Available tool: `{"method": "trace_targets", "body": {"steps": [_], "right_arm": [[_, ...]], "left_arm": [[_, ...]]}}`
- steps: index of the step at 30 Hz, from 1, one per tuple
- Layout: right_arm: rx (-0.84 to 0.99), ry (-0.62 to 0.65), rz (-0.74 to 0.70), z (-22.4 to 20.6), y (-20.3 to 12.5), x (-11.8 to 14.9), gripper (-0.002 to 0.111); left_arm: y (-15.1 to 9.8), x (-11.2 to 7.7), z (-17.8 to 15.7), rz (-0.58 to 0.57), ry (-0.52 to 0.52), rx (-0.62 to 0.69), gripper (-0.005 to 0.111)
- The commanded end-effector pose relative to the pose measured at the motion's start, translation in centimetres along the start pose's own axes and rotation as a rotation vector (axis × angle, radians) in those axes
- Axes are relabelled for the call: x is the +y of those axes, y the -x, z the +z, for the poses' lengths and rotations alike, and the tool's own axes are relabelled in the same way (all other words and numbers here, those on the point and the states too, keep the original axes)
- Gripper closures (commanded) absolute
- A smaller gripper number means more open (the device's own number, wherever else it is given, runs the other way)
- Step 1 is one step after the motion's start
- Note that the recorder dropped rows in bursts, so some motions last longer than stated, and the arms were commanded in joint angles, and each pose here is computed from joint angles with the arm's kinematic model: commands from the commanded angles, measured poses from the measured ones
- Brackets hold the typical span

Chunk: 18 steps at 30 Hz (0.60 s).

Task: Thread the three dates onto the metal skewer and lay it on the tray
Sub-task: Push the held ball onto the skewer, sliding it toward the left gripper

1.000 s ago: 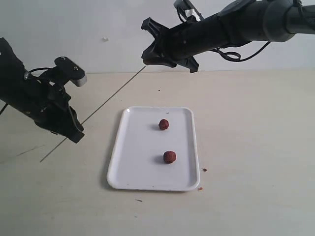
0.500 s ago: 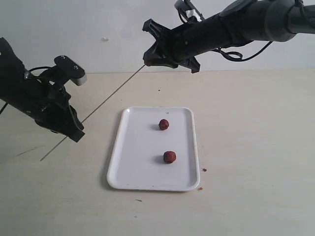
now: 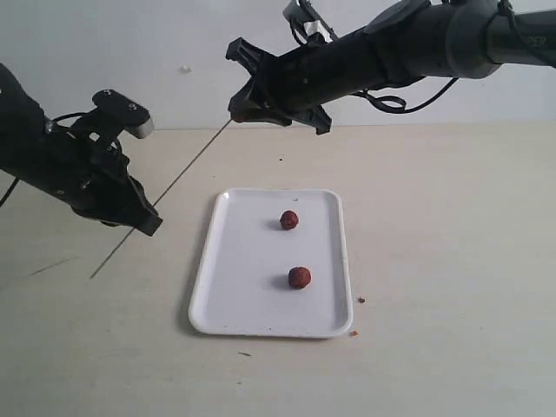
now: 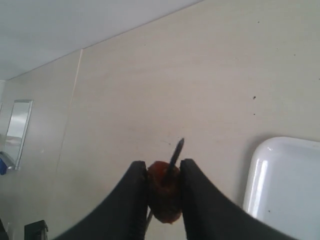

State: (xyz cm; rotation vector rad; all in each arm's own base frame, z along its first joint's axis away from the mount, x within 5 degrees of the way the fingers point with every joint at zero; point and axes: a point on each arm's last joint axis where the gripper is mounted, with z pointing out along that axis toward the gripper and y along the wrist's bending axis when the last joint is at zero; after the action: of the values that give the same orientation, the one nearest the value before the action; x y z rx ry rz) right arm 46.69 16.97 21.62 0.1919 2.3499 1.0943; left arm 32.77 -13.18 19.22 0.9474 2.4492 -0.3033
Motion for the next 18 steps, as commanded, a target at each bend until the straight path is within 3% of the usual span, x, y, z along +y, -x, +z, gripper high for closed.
{"method": "trace_targets", "body": {"steps": [1, 18], "right_arm": [[0.011, 0.022, -0.022, 0.2, -0.5, 1.3, 0.085], [0.084, 0.054, -0.052, 0.9, -2.0, 2.6, 0.085]], "left_arm": [[0.7, 0.0, -0.1, -0.124, -0.009, -0.081, 0.107], [1.5, 0.1, -0.2, -0.251, -0.008, -0.171, 0.107]]}}
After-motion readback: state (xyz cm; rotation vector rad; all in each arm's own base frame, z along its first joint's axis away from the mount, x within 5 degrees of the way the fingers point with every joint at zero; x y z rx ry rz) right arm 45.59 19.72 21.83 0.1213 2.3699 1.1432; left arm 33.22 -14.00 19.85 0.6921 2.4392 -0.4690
